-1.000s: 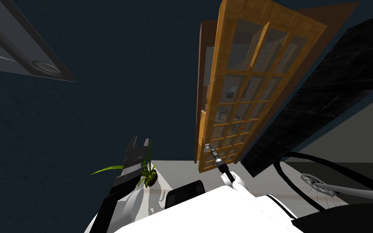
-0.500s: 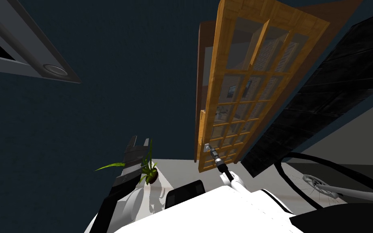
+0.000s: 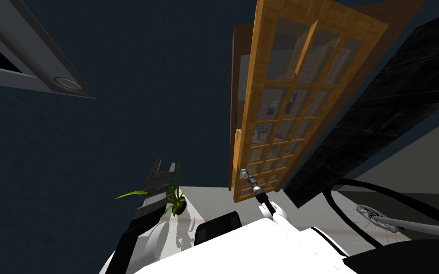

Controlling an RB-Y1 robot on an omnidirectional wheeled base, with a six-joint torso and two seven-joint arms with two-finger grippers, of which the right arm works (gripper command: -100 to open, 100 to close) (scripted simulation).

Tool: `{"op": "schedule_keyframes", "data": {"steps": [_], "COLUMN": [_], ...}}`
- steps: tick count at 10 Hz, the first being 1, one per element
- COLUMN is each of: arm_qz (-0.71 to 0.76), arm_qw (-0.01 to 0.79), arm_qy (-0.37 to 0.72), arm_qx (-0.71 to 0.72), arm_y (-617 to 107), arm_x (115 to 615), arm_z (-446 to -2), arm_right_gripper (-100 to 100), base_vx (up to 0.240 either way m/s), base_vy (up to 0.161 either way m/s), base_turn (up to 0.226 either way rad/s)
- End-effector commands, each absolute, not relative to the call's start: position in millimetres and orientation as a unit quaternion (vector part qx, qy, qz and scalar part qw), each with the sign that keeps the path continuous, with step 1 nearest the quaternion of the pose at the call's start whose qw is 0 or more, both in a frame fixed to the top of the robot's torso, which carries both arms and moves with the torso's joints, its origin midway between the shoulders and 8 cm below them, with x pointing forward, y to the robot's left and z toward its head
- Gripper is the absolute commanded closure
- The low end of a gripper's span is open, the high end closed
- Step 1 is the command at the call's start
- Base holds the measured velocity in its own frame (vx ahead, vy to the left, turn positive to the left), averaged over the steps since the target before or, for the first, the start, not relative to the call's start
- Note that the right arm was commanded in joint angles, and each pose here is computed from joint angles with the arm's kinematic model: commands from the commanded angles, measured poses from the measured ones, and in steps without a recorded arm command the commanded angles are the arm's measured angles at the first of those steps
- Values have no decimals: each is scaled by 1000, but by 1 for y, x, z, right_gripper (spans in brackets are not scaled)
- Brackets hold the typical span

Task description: Pull the door open

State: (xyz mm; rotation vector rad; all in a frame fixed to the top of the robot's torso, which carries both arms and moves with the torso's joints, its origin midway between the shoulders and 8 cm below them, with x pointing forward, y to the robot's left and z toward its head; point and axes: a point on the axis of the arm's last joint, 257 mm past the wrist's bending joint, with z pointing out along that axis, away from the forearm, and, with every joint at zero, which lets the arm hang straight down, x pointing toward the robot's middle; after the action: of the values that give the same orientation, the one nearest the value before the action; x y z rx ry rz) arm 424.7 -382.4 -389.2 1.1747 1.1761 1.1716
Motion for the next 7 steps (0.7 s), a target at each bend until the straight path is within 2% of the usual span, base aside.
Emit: {"op": "schedule_keyframes", "data": {"steps": [1,5,7], "arm_qz": [505,537,531], "arm_qw": [518,499,496], "arm_qy": [493,463,467], "arm_qx": [484,498,505], "arm_y": [-364,-360,-362], "arm_x": [429,438,433], "arm_z": [-389,-378,-386], "arm_right_gripper": [100,100,100], "base_vx": [0,-28,3], "base_vy": [0,-15,4], "base_turn": [0,19,7]}}
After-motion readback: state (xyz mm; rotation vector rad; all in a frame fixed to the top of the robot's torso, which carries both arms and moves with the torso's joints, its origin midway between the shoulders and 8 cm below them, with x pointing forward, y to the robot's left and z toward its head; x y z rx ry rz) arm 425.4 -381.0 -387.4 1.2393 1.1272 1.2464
